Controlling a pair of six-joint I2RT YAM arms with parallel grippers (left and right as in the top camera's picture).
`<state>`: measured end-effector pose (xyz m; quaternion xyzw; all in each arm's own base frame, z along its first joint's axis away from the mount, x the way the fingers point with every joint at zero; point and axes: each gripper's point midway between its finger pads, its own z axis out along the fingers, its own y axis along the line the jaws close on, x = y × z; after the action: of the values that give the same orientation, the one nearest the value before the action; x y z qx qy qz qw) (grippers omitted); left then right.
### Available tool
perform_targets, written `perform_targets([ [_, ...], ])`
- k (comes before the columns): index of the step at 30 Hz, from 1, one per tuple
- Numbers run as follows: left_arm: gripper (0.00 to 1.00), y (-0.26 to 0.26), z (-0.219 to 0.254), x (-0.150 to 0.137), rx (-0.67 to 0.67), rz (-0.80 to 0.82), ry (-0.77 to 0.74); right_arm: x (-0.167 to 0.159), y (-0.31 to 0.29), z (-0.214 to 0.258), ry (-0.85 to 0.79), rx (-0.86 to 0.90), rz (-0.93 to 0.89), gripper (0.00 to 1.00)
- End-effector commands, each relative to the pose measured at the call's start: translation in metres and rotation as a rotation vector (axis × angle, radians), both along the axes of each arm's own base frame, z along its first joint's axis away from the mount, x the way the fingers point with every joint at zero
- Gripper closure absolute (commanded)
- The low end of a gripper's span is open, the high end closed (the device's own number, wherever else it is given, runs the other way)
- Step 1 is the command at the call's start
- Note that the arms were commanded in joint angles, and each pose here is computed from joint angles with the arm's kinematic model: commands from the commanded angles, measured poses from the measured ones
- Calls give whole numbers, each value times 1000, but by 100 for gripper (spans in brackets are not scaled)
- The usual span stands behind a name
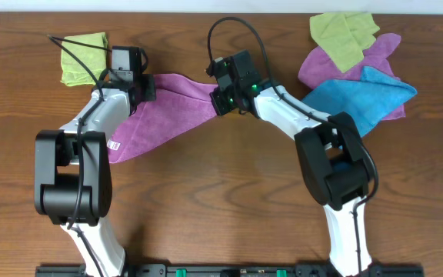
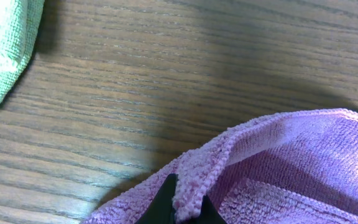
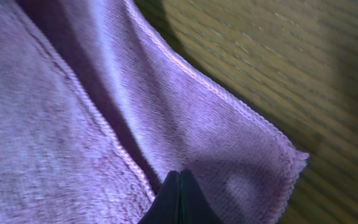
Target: Fold the cloth
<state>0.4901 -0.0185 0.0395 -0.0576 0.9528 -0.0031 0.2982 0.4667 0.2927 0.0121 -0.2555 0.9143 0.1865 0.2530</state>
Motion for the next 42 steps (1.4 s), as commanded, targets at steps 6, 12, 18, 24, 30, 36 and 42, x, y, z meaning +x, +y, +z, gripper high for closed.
perform_targets([
  [6,94,4,4,4,-1,34,-12,17,-27,-11,-34,-105,-88,99],
  [12,94,3,2,2,-43,90,-2,17,-49,-18,-1,-146,-107,99],
  [18,94,-14,1,0,-130,70,12,28,-76,-19,11,-150,-159,99],
  [24,94,-42,3,1,-151,11,1,30,-96,-22,34,-164,-185,99],
  [30,94,-77,8,2,-135,-54,-32,41,-104,-13,-3,-180,-172,99],
  [36,94,-80,9,3,-99,-30,-48,59,-123,1,-38,-192,-210,99],
  [42,94,-71,13,9,-61,2,-79,63,-126,5,-44,-188,-218,99],
])
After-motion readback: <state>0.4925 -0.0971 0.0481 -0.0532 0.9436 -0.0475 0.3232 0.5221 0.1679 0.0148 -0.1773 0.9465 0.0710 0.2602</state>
